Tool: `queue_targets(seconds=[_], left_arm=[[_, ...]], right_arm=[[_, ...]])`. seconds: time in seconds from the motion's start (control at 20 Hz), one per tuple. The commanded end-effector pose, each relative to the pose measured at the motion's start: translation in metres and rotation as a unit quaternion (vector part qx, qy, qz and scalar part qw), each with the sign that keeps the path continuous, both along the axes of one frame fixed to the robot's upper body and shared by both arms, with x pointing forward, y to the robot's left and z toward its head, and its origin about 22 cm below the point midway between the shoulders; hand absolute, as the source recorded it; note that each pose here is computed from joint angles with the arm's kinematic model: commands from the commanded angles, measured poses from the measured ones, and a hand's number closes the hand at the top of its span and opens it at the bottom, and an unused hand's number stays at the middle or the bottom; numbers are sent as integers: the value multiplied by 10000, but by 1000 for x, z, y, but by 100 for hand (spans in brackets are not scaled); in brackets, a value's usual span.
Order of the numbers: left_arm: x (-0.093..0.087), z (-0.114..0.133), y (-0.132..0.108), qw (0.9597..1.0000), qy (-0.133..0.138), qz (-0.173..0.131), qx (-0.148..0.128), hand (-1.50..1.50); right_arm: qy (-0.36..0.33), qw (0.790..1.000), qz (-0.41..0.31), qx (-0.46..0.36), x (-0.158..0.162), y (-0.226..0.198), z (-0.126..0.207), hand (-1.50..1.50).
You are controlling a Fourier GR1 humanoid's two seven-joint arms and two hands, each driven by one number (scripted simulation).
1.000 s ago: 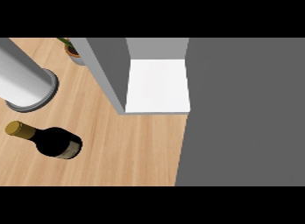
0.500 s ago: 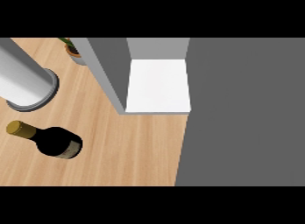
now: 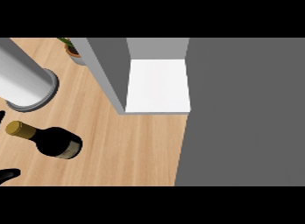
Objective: Pick up the wine, place it into the cabinet and close the cabinet
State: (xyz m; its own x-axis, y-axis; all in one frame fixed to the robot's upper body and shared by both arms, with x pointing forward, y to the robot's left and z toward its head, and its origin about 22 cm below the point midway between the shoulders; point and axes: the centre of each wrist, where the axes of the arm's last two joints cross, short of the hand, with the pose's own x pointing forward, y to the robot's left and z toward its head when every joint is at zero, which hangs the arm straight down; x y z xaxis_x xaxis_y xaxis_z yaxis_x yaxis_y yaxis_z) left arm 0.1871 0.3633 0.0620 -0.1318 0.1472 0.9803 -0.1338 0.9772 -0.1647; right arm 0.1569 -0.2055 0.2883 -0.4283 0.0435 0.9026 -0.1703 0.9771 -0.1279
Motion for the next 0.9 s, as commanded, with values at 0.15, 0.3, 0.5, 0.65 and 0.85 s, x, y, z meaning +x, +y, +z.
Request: queue_targets(seconds=[0.15,0.3,0.5,0.65,0.85], left_arm=[[-17,-38,4,9999,106,118,-43,-150],[-9,-66,12,9998,139,51,-136,-150],[-2,-86,0,9995,289,-65,-69,-150],[-2,-99,-1,9994,315,70,-101,-150],[3,-114,12,9987,481,-51,-166,-150]], right_arm=[[-38,9991,415,125,-17,-5,1,-150],[-6,9990,438,64,-31,-4,-4,-150],[54,9989,461,15,-31,1,-2,-150],[-5,9990,456,-4,-42,-5,-1,-150],[-64,9986,496,177,-24,0,-1,-150]])
